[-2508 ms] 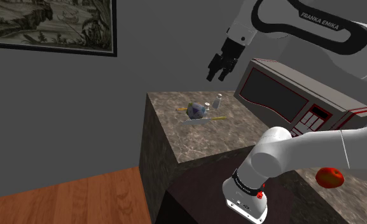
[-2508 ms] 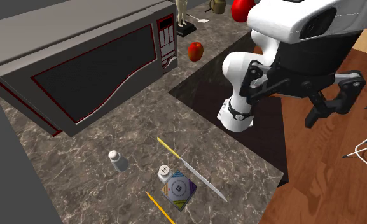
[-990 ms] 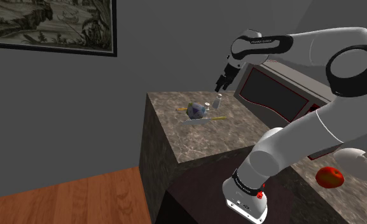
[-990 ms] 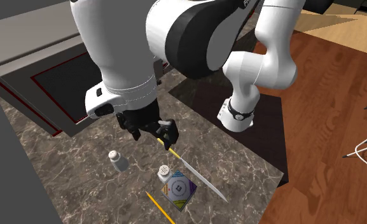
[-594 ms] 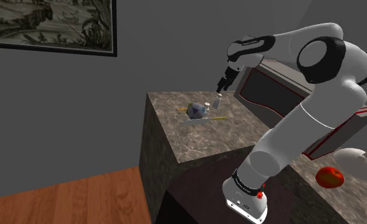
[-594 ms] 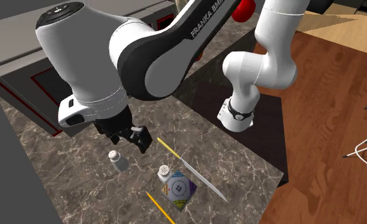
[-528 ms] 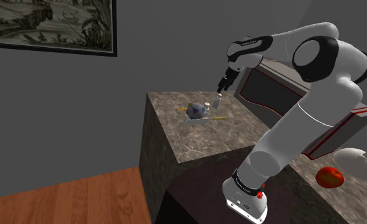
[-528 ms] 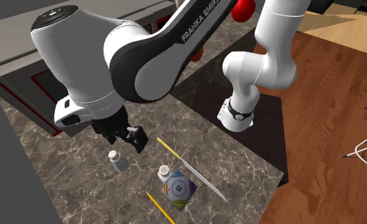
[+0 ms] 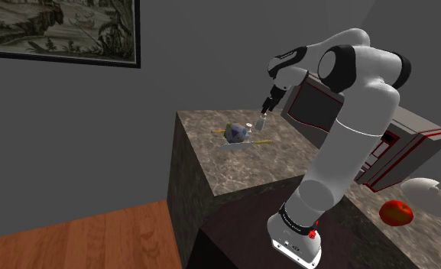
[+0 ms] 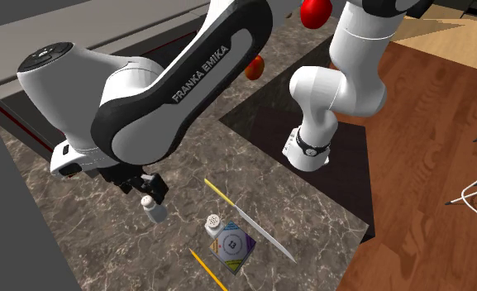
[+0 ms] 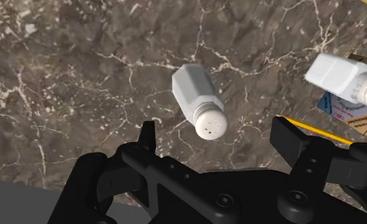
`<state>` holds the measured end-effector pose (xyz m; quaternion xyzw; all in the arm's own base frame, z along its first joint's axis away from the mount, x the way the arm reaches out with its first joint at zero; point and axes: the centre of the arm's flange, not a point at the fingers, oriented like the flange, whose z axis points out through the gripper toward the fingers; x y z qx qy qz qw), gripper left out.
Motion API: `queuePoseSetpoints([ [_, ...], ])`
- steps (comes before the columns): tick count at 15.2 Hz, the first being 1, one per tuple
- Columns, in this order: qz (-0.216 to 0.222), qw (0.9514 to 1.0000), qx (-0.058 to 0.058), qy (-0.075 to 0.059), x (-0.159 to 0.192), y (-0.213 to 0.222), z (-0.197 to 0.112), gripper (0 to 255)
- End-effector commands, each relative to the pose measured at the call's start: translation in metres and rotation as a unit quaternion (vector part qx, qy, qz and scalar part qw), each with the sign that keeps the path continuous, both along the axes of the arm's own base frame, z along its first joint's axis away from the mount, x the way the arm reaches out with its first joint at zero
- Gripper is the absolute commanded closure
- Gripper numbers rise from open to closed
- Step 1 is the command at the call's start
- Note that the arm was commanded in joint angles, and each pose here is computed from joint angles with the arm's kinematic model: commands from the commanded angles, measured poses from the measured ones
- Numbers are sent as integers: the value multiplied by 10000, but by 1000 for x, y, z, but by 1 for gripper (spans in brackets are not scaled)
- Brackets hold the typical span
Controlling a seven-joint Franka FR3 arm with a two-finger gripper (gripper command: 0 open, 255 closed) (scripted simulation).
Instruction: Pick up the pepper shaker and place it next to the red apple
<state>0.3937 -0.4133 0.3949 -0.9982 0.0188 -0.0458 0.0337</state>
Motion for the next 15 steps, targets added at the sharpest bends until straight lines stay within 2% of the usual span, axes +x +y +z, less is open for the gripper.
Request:
queuePoseSetpoints([
  [1, 1, 10000, -2, -1, 2, 1, -12, 0],
  [4, 1, 10000, -2, -1, 4, 2, -30, 0],
  [12, 2, 10000, -2, -1, 4, 2, -30, 0],
  [13, 2, 10000, -2, -1, 4, 2, -30, 255],
  [15, 2, 10000, -2, -1, 4, 2, -30, 255],
])
